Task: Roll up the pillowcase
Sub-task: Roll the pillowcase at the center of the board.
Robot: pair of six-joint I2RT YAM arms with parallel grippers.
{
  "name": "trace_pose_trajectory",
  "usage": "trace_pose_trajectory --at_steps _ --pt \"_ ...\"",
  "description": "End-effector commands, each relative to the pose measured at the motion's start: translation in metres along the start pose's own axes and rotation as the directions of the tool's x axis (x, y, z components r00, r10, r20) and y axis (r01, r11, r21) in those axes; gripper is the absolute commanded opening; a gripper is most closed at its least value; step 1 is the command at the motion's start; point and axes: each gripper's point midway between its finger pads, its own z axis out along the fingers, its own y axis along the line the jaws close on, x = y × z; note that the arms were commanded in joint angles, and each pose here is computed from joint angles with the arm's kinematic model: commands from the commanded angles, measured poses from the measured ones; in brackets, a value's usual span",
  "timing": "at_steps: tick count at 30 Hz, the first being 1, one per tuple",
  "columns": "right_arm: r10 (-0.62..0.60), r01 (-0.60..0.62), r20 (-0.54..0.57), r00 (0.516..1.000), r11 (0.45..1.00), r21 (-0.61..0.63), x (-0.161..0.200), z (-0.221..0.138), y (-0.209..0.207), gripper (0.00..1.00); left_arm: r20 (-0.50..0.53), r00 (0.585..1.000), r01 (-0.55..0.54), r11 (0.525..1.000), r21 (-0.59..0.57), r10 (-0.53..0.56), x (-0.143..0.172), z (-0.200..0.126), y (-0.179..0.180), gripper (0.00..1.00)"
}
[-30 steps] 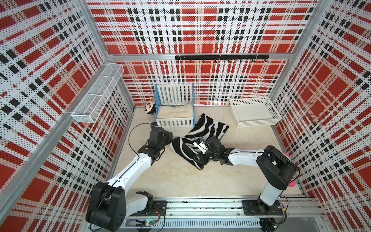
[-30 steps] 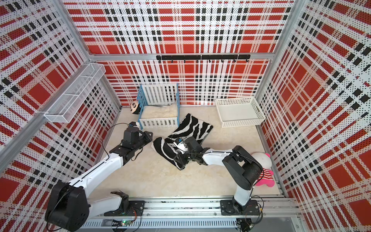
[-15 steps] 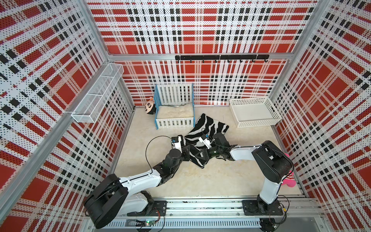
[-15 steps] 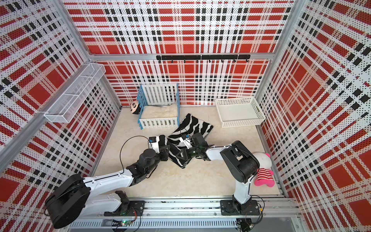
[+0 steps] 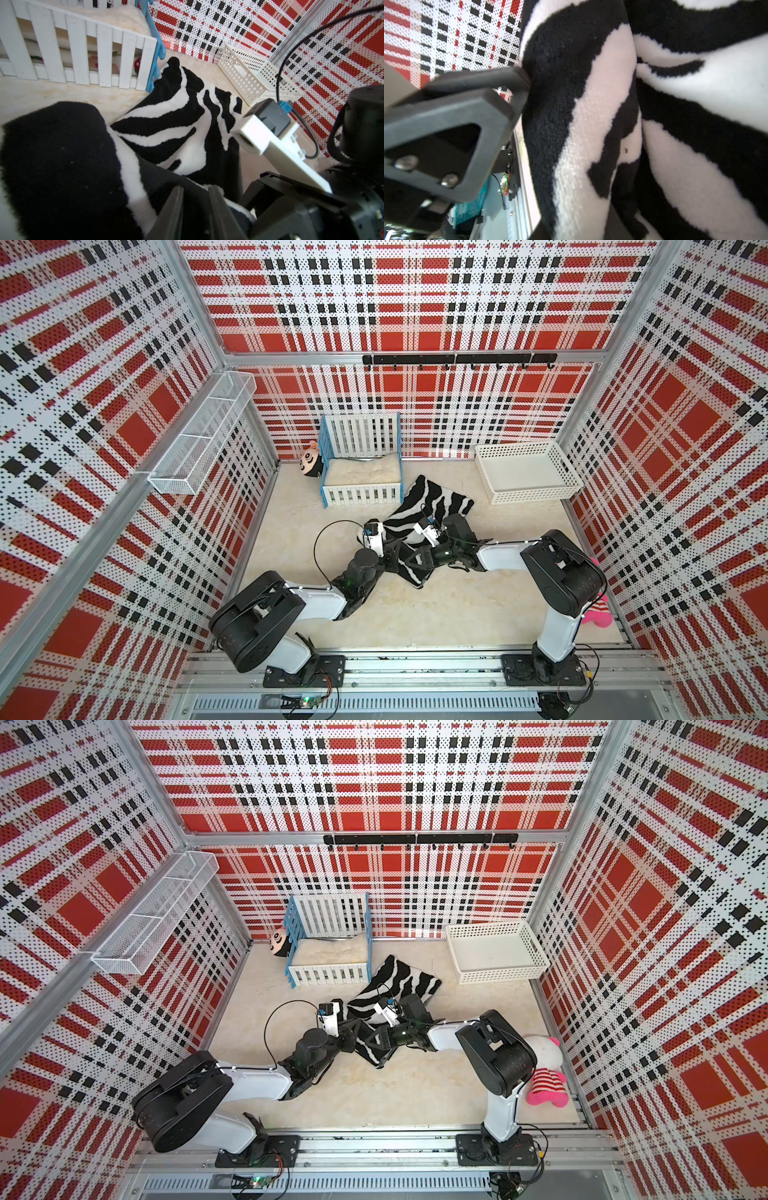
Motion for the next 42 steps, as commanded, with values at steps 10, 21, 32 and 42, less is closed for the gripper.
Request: trace_pose_trajectory --at_steps 10,21,32,42 --pt "-0.169 0.116 0.116 0.979 0.924 0.365 -0.043 -0.056 -0.005 1.0 -0.087 0.996 0.009 1.0 0.021 -0.007 0.021 0.021 0.007 0.28" --pt "-0.159 0.062 0.118 0.98 0.814 0.578 -0.073 -0.084 -0.064 0.31 -0.145 0.989 0.023 1.0 0.0 -0.023 0.027 0.053 0.003 0.29" --pt "-0.337 0.24 0.053 0.94 0.762 0.601 -0.062 -0.077 -0.034 0.46 -0.244 0.97 0.018 0.999 -0.027 -0.024 0.038 0.102 -0.001 0.28" --pt "-0.32 0.272 -0.05 0.946 0.7 0.66 -0.043 -0.07 -0.045 0.38 -0.281 0.959 0.031 0.999 -0.044 -0.042 0.033 0.122 0.001 0.29"
